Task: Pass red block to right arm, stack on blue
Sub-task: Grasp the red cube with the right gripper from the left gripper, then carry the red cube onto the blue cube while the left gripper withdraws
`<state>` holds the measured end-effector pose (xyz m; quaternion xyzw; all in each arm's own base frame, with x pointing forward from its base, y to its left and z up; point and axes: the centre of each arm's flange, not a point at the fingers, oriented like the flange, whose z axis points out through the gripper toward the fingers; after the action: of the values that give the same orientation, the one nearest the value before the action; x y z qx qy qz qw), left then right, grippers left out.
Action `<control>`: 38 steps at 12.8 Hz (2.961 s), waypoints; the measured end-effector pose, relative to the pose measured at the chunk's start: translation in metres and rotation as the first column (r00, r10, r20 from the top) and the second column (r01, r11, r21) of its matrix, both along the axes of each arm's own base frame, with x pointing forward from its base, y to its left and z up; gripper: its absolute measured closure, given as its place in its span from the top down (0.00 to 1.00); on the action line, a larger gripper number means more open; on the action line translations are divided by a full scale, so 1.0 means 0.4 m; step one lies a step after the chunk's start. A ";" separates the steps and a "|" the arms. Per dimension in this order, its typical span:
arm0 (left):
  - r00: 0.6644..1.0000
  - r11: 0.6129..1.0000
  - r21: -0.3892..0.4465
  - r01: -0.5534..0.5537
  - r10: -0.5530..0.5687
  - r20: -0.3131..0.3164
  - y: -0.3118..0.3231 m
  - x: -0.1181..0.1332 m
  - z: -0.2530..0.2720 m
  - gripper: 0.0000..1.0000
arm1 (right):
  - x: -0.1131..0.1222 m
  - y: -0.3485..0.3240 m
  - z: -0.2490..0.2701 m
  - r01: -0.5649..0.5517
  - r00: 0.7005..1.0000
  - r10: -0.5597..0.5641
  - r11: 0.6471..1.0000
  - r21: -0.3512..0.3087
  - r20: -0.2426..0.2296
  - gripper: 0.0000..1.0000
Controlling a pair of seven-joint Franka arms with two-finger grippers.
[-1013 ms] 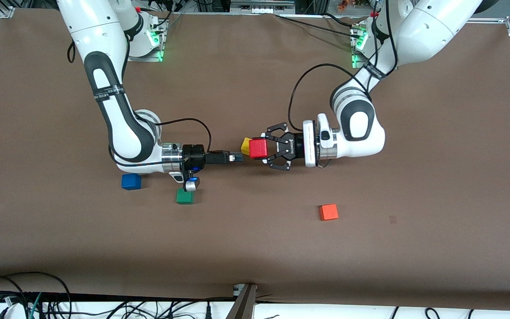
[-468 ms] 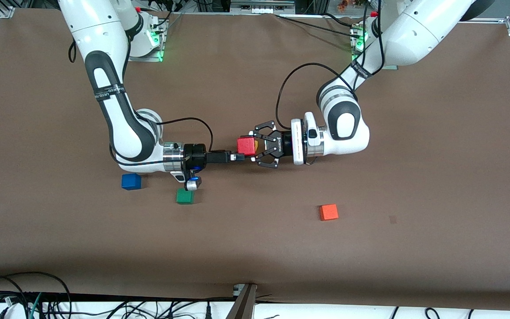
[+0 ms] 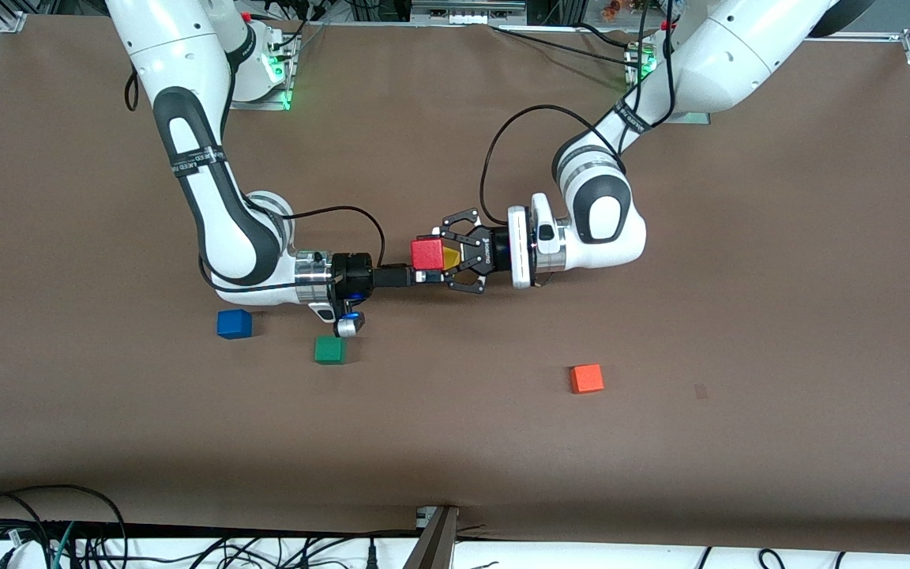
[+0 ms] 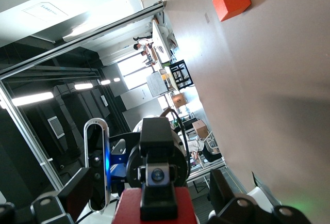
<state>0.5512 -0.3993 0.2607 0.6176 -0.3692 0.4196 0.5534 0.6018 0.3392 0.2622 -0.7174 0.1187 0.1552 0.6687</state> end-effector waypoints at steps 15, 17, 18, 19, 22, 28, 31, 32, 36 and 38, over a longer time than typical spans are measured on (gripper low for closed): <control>0.995 0.996 -0.073 -0.048 0.042 -0.085 -0.075 -0.044 0.015 0.56 | -0.079 -0.070 0.027 -0.010 0.999 0.010 1.000 0.007 -0.041 0.93; 0.995 0.996 -0.070 -0.050 0.044 -0.086 -0.074 -0.045 0.013 0.56 | -0.077 -0.080 0.039 -0.005 0.999 0.005 1.000 0.007 -0.034 0.66; 0.996 0.996 -0.071 -0.050 0.044 -0.080 -0.075 -0.044 0.015 0.56 | -0.077 -0.085 0.040 -0.006 0.999 0.006 1.000 0.004 -0.038 0.56; 0.996 0.996 -0.071 -0.049 0.043 -0.080 -0.076 -0.045 0.015 0.56 | -0.078 -0.086 0.041 -0.006 0.999 0.006 1.000 0.004 -0.038 0.56; 0.996 0.996 -0.072 -0.049 0.043 -0.081 -0.077 -0.046 0.015 0.56 | -0.079 -0.086 0.041 -0.006 0.999 0.006 1.000 0.003 -0.038 0.56; 0.996 0.995 -0.084 -0.046 0.040 -0.082 -0.071 -0.046 0.012 1.00 | -0.060 -0.137 0.043 -0.020 1.000 0.020 0.998 -0.055 -0.002 0.56; 0.992 0.993 -0.092 -0.072 0.063 -0.107 -0.036 -0.017 0.014 1.00 | -0.006 -0.242 0.107 -0.104 0.989 0.127 0.961 -0.257 0.075 0.56; 0.990 0.991 -0.099 -0.085 0.073 -0.123 -0.017 -0.003 0.018 1.00 | 0.019 -0.286 0.143 -0.127 0.980 0.172 0.929 -0.347 0.102 0.56; 0.987 0.996 -0.069 -0.055 0.044 -0.155 0.073 0.058 0.039 1.00 | 0.075 -0.423 0.198 -0.184 0.915 0.378 0.703 -0.687 0.142 0.56; 0.986 0.999 -0.051 0.007 -0.015 -0.168 0.149 0.097 0.048 1.00 | 0.110 -0.489 0.214 -0.137 0.870 0.472 0.514 -0.847 0.145 0.56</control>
<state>0.5899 -0.3396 0.2799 0.6347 -0.3140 0.3719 0.6002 0.6457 0.1436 0.3479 -0.9670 -0.0780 0.0666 0.2331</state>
